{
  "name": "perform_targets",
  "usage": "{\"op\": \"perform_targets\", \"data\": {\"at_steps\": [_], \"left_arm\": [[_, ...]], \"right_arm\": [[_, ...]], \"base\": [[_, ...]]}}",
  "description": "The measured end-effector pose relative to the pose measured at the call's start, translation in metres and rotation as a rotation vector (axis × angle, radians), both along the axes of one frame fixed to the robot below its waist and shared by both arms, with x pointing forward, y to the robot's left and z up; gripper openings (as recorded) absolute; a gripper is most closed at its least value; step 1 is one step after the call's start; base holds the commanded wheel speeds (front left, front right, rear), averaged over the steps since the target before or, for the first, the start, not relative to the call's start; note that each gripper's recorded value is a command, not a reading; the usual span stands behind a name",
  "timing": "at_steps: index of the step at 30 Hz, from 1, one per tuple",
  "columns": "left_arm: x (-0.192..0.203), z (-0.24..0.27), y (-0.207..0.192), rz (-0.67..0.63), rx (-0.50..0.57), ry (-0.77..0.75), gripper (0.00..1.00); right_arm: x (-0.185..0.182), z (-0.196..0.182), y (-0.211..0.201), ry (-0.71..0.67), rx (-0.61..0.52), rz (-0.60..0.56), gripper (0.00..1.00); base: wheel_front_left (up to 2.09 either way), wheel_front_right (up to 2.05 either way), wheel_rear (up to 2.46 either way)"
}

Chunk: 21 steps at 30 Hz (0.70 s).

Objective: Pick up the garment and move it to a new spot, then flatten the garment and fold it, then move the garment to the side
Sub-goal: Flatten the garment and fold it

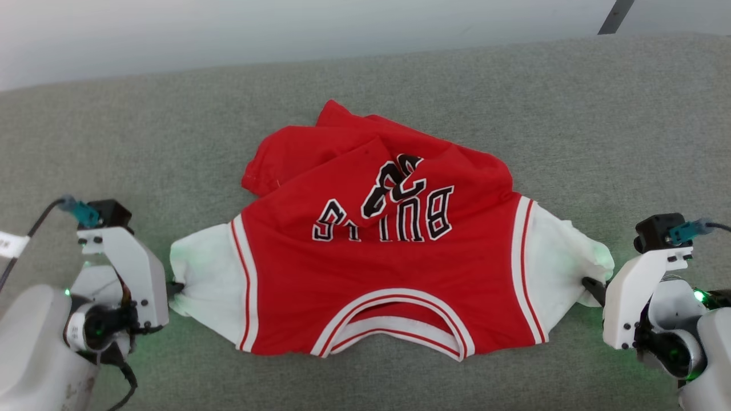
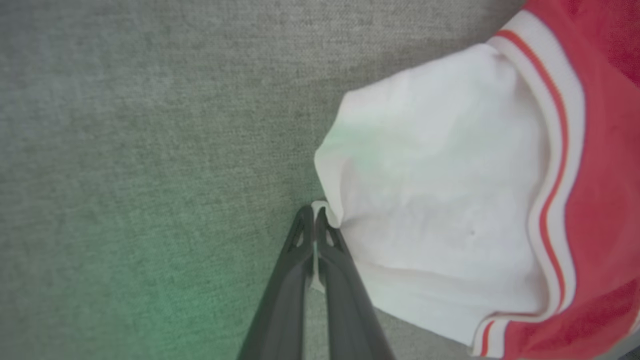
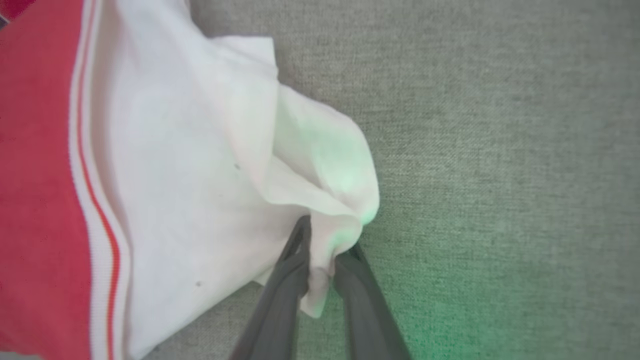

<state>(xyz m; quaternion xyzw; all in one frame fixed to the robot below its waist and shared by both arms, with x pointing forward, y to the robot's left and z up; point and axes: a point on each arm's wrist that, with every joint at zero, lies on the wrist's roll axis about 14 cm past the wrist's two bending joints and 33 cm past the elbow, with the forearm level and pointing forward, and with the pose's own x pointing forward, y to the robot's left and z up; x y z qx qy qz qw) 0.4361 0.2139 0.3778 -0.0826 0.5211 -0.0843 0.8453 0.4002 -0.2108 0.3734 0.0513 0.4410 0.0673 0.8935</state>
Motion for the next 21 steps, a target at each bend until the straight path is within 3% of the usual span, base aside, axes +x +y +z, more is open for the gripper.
{"op": "perform_targets", "data": {"at_steps": [6,9,21], "left_arm": [[0.009,0.016,-0.004,-0.04,0.019,-0.011,0.0],[0.024,0.042,-0.016,-0.089,0.016,-0.067,0.0],[0.086,0.233,-0.035,-0.175,0.098,-0.491,0.0]], "right_arm": [[0.005,0.013,0.003,0.062,0.079,-0.012,0.0],[0.021,0.042,0.007,0.009,0.142,-0.018,0.0],[0.11,0.264,0.008,-0.564,0.269,-0.069,0.0]], "base": [[0.0,0.0,0.0],[0.0,0.0,0.0],[0.0,0.0,0.0]]}}
